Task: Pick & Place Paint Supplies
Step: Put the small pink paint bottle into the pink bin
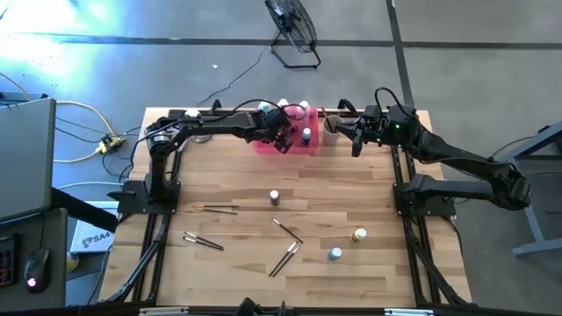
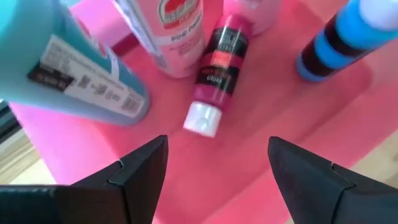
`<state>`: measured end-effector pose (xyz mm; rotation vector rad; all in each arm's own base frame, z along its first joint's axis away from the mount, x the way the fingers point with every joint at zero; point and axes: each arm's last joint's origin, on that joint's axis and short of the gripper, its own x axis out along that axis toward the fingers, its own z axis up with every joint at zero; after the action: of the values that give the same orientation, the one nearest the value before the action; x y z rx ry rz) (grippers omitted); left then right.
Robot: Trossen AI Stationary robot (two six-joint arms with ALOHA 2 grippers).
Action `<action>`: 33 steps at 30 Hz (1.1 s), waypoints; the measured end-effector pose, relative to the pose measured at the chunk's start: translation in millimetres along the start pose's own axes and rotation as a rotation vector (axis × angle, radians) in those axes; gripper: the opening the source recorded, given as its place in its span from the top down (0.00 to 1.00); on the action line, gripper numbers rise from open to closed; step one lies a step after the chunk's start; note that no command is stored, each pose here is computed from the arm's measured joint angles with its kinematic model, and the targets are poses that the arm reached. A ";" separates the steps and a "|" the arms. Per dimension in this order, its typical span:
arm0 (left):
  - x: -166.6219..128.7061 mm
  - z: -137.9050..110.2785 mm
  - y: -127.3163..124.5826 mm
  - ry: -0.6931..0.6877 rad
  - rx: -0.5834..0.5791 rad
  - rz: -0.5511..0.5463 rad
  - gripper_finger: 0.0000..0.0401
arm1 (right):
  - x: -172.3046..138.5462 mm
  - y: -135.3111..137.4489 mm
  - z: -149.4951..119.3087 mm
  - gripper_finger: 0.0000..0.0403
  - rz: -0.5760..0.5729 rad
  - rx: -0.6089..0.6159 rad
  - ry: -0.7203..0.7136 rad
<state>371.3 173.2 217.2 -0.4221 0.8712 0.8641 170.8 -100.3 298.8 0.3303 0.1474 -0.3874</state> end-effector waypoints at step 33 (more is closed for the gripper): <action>31.3 -4.6 5.6 0.077 -0.002 -0.059 0.32 | -0.1 -1.1 -3.4 0.99 -0.017 0.007 0.033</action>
<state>375.5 188.7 189.4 -0.4831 0.9238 0.7983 170.0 -100.1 295.3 0.3426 0.1813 -0.3998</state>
